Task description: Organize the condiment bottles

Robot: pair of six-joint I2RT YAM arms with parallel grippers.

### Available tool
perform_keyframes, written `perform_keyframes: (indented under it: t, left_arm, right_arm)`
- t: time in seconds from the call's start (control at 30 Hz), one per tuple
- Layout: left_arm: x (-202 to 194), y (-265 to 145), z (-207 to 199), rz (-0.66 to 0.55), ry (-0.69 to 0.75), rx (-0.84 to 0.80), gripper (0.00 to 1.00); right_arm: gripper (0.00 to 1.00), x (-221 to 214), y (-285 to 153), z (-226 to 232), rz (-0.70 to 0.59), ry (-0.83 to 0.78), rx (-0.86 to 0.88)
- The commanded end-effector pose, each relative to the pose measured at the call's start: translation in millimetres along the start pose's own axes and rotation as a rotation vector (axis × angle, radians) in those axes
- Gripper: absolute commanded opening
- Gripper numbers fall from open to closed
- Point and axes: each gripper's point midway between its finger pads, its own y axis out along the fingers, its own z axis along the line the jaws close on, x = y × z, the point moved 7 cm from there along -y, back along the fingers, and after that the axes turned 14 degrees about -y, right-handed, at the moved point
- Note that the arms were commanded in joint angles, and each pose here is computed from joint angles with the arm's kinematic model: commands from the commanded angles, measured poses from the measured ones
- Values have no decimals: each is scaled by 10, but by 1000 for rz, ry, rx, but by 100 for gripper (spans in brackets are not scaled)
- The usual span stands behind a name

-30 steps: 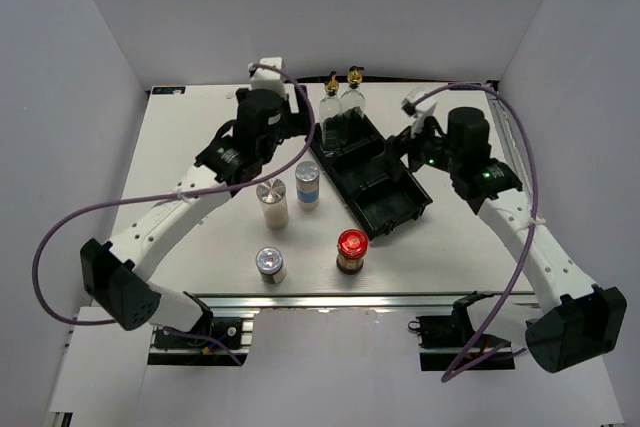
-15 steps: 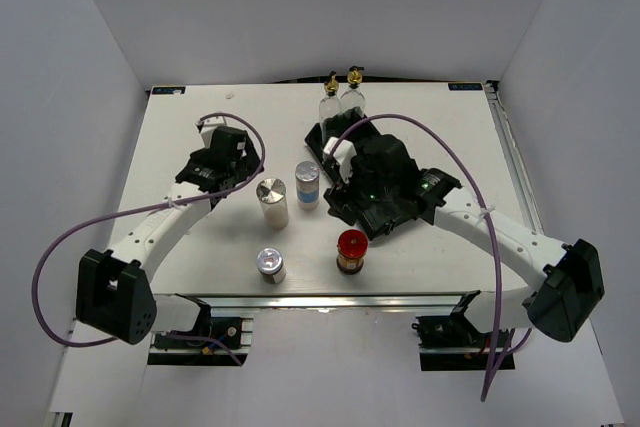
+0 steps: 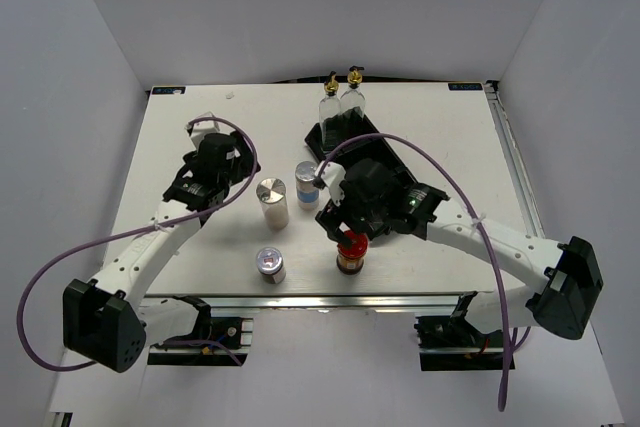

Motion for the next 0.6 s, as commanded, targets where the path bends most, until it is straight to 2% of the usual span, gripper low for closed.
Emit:
perform_keyframes:
  t: [0.0, 0.4, 0.47, 0.57]
  left_arm:
    - [23, -28, -44, -17, -5, -55, 98]
    - [-34, -25, -20, -12, -4, -86, 98]
    - [-53, -9, -10, -9, -1, -82, 98]
    - [-70, 17, -12, -2, 3, -79, 98]
  right_arm:
    - [89, -185, -68, 123, 90, 45, -27]
    - [89, -500, -86, 404, 204, 69, 66]
    - [89, -553, -77, 424, 235, 93, 50]
    - [86, -529, -73, 386, 215, 89, 6]
